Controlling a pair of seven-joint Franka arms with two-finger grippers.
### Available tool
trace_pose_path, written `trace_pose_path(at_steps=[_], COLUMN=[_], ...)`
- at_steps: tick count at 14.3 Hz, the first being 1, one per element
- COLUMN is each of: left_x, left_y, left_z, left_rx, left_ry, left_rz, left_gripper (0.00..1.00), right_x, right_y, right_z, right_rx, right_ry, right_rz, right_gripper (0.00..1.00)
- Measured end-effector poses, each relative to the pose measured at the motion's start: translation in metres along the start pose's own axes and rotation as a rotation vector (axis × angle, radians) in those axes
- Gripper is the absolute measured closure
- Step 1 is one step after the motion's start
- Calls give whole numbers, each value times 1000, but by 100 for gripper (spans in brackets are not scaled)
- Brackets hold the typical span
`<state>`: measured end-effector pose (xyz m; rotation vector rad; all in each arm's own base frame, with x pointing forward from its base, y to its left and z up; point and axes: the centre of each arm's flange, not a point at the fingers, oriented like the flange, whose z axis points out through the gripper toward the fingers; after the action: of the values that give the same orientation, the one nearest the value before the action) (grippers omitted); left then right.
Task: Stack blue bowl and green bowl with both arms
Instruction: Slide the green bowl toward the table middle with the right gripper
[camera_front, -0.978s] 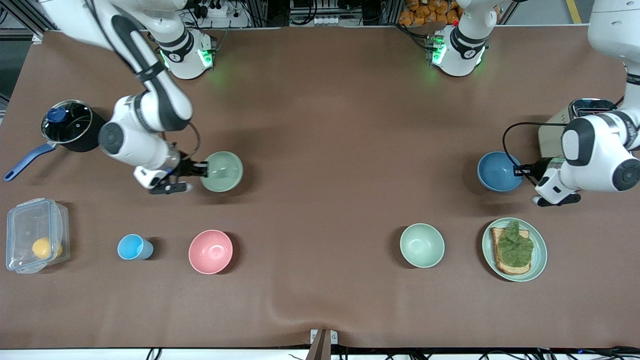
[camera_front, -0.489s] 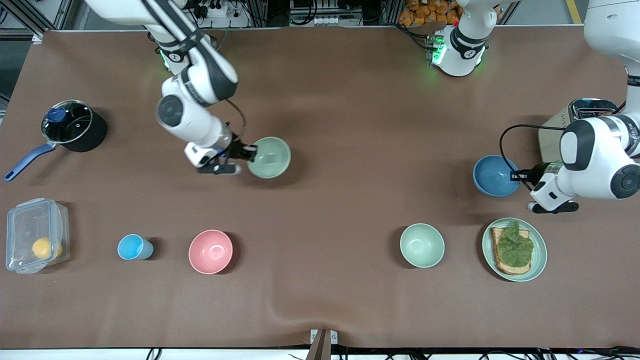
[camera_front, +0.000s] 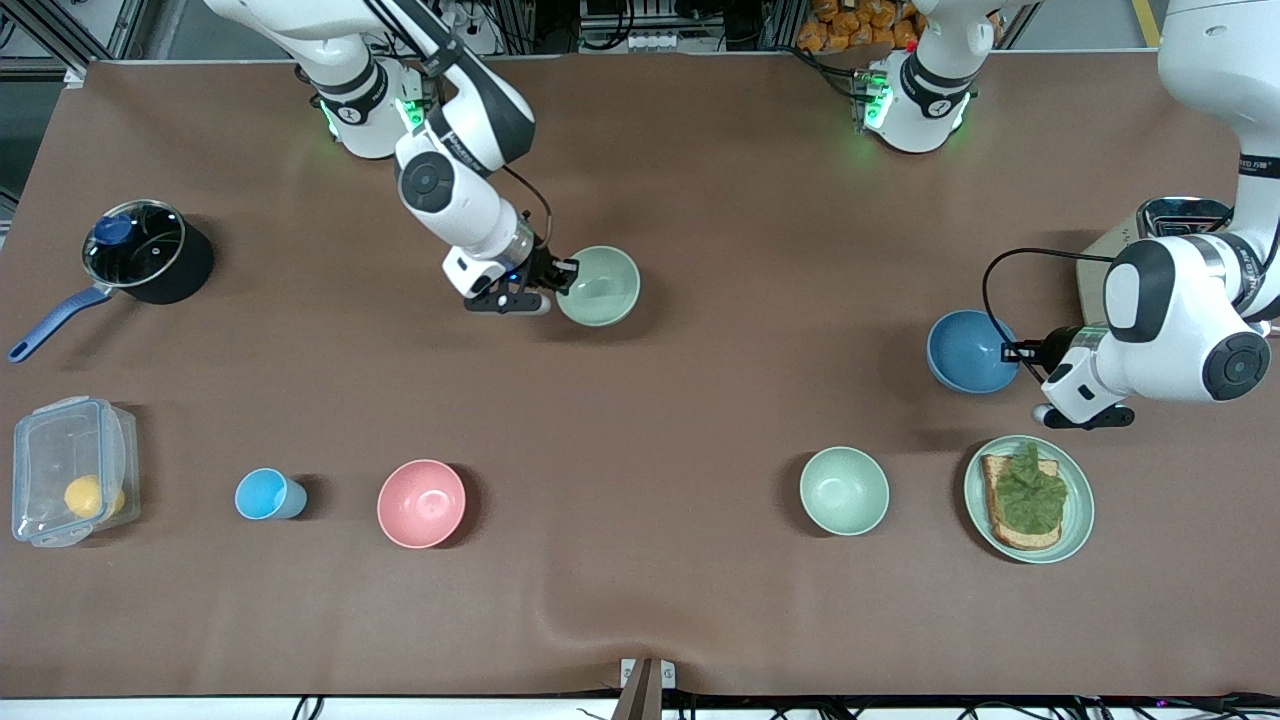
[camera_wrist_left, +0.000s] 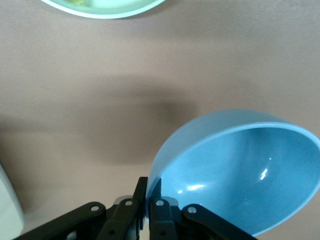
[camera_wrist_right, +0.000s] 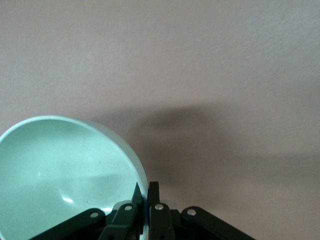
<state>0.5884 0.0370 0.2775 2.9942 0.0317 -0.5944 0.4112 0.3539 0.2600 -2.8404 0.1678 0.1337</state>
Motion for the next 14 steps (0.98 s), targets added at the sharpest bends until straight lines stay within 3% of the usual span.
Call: trace_pose_path(at_steps=[3, 7, 9, 13, 14], left_x=[1, 3, 5, 8, 8], left_y=[10, 12, 7, 2, 3], left_z=[-3, -3, -3, -5, -6], left_rx=[-5, -7, -11, -15, -15], left_ry=[4, 6, 7, 12, 14], left_rz=[15, 23, 41, 48, 49], left_gripper=[95, 95, 95, 95, 95], right_x=[-14, -24, -26, -23, -20], right_y=[-13, -11, -19, -26, -25], right_z=[24, 75, 76, 78, 77], right_rx=[31, -3, -8, -5, -6], right_ry=[22, 72, 105, 113, 115], right_rz=[16, 8, 14, 30, 39], right_gripper=[95, 95, 95, 95, 88])
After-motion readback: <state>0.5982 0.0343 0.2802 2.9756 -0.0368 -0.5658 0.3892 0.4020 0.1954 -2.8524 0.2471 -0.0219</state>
